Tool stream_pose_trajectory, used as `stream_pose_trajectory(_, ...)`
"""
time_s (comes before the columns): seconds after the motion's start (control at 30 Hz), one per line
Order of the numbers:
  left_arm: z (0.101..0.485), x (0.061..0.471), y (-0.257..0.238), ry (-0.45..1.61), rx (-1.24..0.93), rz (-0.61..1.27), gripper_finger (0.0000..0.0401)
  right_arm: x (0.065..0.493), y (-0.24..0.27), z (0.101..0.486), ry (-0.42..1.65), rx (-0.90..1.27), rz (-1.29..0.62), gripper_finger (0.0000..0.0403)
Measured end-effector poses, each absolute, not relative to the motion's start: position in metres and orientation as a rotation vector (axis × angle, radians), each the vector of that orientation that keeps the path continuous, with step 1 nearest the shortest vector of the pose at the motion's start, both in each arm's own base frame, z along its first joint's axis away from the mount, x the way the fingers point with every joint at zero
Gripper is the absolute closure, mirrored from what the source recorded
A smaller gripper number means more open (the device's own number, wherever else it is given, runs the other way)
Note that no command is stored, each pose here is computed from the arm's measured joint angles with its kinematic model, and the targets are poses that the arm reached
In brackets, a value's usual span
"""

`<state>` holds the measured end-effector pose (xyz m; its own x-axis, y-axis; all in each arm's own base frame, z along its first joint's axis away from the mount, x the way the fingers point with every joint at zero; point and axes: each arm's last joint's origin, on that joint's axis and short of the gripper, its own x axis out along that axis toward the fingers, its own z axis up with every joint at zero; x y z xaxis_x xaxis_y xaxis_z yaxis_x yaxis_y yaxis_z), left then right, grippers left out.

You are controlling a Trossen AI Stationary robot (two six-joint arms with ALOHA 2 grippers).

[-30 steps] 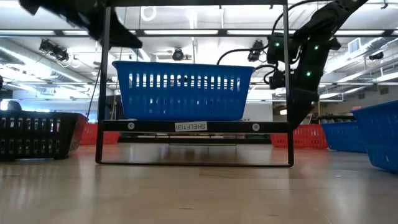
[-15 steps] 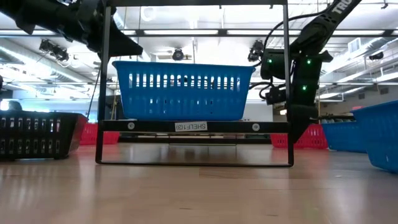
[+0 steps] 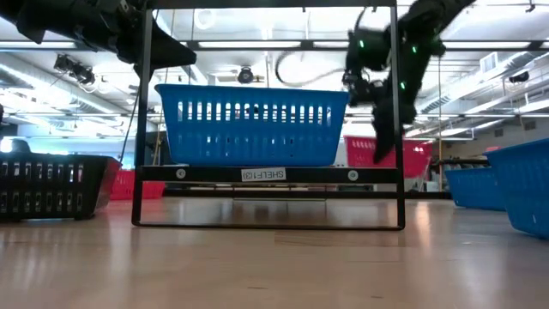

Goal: Stack baskets on shelf by color
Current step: Put the right red bin on the shelf

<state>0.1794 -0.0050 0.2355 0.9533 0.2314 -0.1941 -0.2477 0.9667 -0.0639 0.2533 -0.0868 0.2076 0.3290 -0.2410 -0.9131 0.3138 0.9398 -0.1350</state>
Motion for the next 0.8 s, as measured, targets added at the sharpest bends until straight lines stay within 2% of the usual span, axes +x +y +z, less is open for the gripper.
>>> stream_pose_trajectory(0.37, 0.235, 0.179, -0.005, 0.186, -0.088, 0.244, 0.0362, 0.291, -0.045, 0.253, 1.036, -0.103, -0.210, 0.0395)
stream_pose_trajectory(0.57, 0.235, 0.179, -0.005, 0.185, -0.105, 0.246, 0.0366, 0.312, -0.045, 0.253, 0.978, -0.224, -0.160, 0.0395)
stream_pose_trajectory(0.8, 0.236, 0.180, -0.005, 0.185, -0.105, 0.246, 0.0364, 0.338, -0.060, 0.243, 1.013, -0.281, -0.148, 0.0395)
